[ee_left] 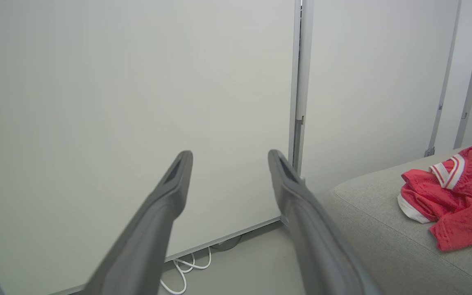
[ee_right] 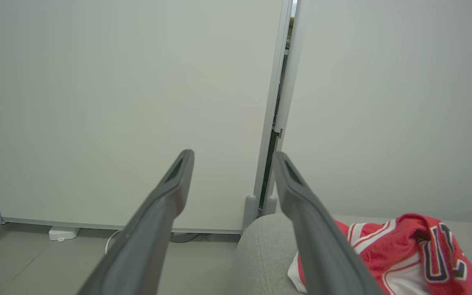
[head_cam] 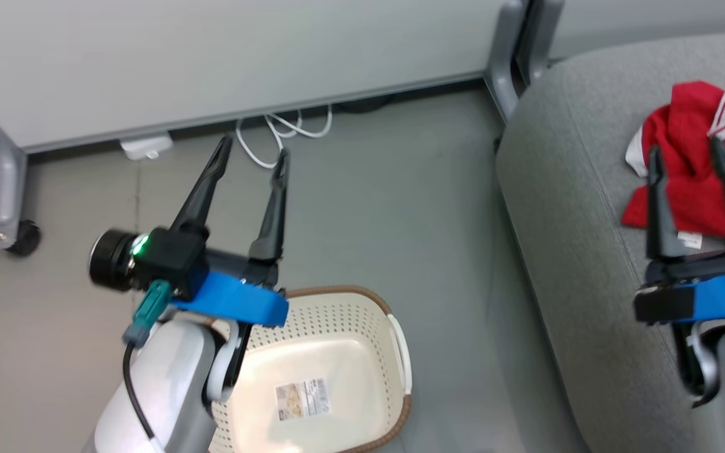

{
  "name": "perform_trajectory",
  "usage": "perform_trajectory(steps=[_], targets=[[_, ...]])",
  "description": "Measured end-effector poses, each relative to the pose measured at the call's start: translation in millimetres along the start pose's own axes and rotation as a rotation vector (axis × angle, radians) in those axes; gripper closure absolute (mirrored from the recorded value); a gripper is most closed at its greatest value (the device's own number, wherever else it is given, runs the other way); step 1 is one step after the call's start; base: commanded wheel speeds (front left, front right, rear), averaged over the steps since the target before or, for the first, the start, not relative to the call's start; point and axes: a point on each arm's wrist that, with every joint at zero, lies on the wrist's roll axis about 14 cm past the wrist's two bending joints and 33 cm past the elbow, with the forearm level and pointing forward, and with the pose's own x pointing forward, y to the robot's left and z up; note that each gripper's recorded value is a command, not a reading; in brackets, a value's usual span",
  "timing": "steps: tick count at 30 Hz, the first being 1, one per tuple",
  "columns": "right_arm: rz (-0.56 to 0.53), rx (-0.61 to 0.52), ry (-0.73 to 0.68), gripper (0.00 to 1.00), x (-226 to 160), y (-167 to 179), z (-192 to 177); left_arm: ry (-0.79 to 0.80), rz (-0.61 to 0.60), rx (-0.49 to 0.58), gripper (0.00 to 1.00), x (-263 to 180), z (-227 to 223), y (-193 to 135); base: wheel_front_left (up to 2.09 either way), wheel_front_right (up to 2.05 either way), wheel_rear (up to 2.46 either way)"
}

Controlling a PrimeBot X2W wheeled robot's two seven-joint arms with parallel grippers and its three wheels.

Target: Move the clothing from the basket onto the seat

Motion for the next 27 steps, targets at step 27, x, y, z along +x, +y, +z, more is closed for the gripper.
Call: perform_trajectory(steps=[27], targets=[[0.222, 0.199, 0.135, 0.00, -71, 108, -23, 0.069, 0.432, 0.030, 0.00, -159, -1, 83, 0.00, 0.00, 0.00]])
